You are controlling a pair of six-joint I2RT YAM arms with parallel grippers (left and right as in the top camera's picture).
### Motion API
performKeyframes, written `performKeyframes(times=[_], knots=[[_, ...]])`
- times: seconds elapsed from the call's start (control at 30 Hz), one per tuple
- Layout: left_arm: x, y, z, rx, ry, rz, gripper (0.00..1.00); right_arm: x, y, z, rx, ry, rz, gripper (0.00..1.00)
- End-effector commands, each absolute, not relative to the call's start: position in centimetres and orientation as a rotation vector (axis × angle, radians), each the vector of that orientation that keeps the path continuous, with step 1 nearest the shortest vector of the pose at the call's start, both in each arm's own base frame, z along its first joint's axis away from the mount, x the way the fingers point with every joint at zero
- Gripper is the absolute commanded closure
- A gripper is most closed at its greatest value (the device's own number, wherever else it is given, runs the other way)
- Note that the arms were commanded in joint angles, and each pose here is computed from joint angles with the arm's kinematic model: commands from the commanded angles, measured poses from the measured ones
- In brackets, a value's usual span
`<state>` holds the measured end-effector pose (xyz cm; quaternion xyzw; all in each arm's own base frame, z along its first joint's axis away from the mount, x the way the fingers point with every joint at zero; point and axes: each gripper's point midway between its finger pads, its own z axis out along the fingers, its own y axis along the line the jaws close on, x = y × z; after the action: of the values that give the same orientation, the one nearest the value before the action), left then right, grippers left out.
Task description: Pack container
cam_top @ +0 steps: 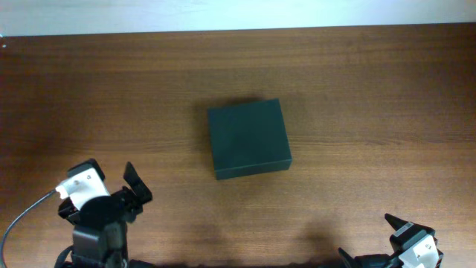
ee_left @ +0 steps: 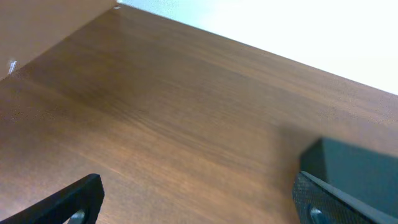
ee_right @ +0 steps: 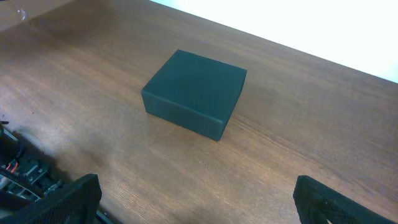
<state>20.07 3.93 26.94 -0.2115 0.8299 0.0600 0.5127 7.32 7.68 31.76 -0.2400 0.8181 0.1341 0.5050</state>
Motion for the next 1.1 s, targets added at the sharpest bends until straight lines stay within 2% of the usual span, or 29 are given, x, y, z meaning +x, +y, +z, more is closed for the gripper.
performKeyframes(times=[0.0, 0.43, 1.07], knots=[[20.4, 3.8, 26.0, -0.444, 2.012, 0.120, 0.01, 7.4, 7.5, 31.7, -0.572, 1.970, 0.306, 0.01], [19.0, 2.7, 20.6, -0.228, 2.021, 0.039, 0.01, 7.4, 7.5, 31.7, -0.572, 1.970, 0.306, 0.01], [18.6, 0.4, 12.1, -0.139, 2.091, -0.072, 0.01, 7.4, 7.5, 31.7, -0.571, 1.970, 0.305, 0.01]])
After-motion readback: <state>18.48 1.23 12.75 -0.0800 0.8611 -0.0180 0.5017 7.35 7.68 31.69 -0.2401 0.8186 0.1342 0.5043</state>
